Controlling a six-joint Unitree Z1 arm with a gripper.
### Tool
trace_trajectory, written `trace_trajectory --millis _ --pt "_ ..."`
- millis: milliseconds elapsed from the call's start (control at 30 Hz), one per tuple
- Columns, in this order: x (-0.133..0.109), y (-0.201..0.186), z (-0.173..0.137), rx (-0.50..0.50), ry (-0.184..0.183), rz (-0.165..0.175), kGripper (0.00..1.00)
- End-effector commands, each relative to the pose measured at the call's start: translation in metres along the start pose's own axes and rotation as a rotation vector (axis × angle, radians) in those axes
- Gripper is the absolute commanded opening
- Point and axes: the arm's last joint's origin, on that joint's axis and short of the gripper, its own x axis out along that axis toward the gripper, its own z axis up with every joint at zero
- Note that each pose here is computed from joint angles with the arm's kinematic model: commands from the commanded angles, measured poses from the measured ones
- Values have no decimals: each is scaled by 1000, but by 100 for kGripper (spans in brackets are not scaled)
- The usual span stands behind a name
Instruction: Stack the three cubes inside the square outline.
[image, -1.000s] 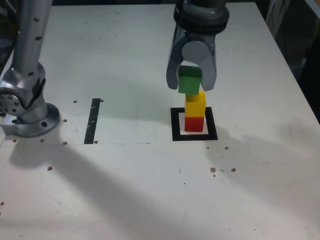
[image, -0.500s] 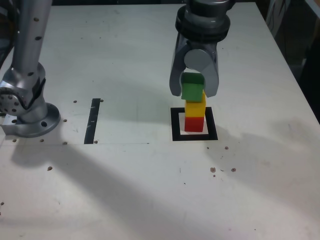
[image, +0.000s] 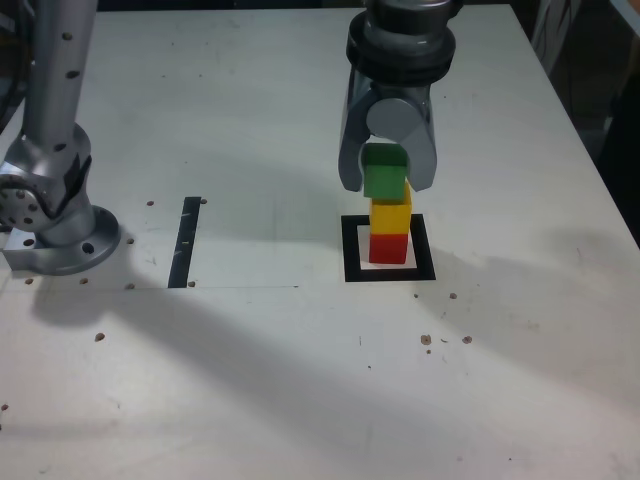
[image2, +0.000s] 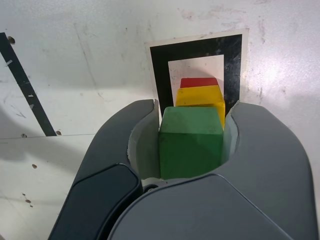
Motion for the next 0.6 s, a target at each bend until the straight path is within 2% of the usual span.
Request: trace_trajectory --millis 0,567 --pt "-1 -2 0 -3 -12 4 18" --pt "2 -5 4 -19 -8 12 18"
